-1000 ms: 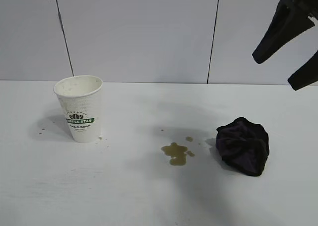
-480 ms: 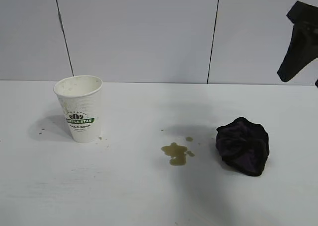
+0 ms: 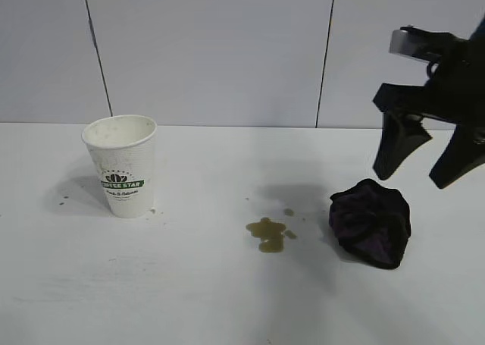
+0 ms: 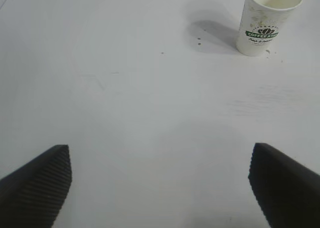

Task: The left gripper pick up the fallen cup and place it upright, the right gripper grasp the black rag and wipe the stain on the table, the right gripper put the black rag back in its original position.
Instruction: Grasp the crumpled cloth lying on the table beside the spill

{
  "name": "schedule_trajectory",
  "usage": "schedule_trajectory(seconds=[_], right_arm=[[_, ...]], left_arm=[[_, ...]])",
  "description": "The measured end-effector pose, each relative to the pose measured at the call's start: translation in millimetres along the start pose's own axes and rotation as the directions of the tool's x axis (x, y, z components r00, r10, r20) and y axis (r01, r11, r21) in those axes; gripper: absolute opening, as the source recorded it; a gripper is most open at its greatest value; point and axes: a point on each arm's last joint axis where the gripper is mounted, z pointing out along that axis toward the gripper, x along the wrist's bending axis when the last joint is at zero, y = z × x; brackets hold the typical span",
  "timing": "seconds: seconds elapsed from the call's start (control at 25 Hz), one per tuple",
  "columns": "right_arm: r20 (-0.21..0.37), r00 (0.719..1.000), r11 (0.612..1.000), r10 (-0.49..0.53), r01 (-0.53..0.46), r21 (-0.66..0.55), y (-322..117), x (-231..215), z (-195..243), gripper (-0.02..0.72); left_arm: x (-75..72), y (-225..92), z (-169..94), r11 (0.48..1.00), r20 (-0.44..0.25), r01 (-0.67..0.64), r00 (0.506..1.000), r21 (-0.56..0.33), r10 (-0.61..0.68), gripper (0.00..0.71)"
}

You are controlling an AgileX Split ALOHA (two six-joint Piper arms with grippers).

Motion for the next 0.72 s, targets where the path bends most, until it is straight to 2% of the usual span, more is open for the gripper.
schedule_trajectory(seconds=[0.32, 0.72], right_arm=[[0.009, 0.999, 0.997, 0.038, -0.038, 0.062, 11, -8, 44, 0.548], [0.013, 0.998, 0.995, 0.066, -0.067, 0.068, 13, -15, 70, 0.548]], left_arm=[[0.0, 0, 0, 1.0, 0.001, -0.001, 1.0, 0.0, 0.001, 0.694], [0.0, 0, 0, 1.0, 0.001, -0.001, 1.0, 0.0, 0.001, 0.694]])
